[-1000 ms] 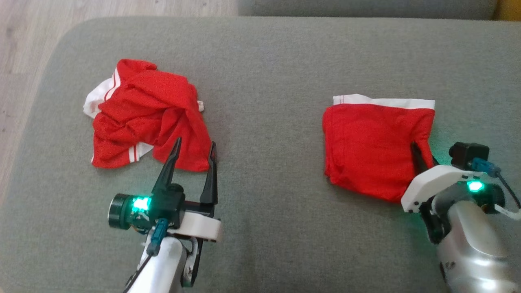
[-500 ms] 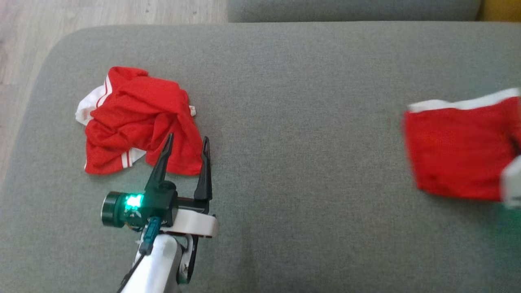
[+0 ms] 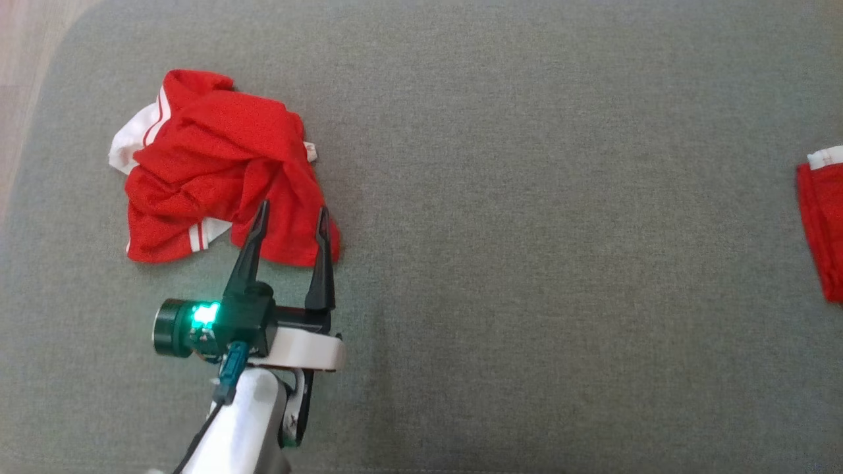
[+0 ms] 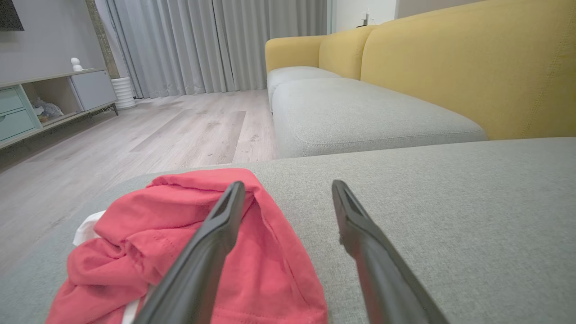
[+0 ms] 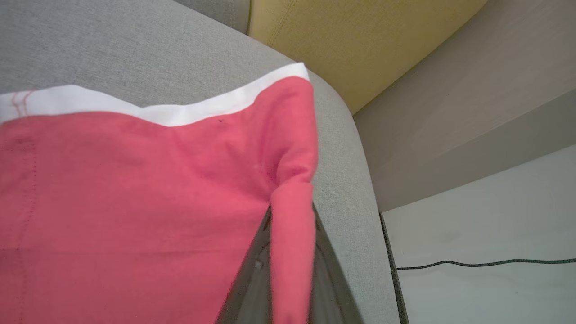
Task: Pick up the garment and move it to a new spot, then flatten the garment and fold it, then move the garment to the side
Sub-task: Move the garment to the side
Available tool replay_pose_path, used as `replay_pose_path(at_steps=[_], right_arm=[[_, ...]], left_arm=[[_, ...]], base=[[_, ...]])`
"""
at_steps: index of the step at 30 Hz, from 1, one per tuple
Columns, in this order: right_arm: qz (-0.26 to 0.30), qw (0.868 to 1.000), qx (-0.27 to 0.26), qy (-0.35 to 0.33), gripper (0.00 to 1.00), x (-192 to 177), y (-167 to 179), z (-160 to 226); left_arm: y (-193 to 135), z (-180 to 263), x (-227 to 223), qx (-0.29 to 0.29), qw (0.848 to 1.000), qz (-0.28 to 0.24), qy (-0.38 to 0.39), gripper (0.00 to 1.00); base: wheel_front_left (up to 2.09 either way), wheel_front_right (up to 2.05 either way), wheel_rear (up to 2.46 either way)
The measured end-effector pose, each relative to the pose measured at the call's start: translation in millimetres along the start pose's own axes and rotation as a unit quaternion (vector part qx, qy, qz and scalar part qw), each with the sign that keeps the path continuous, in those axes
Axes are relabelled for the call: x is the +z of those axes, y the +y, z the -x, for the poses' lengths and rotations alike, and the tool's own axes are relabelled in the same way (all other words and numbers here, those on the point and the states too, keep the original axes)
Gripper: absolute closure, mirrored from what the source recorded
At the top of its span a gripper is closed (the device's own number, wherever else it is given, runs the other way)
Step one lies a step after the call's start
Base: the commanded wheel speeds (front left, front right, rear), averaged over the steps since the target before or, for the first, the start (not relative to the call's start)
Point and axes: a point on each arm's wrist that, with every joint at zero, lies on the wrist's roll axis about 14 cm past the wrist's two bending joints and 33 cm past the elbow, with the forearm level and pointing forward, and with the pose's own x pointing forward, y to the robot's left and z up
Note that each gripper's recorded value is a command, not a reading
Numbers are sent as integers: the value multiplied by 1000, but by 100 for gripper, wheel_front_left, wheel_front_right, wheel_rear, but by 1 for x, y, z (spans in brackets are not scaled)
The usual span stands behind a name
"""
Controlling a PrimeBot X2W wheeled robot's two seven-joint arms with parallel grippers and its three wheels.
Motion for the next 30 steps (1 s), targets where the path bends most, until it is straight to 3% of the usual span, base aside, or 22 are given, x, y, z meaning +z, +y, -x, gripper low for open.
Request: replay_pose_path(at_steps=[20,21,22,30], right_arm=[[-3,999,-23,-30,100,20,-9,-8],[-5,999,-23,-33,54,22,-8,-7],[-10,999,-24,-37,0,24,-9,-7],[-26,996,-31,-78,0,48,-11,6]], left_arm=[[1,-6,-2,-3,1000,-4,1,0],[1,-6,-2,-3,1000,-4,1,0],[1,-6,-2,-3,1000,-4,1,0],[1,-3,10,-2,1000,-6,-13,0]], base=[[0,0,0],[0,0,0],[0,0,0],[0,0,0]])
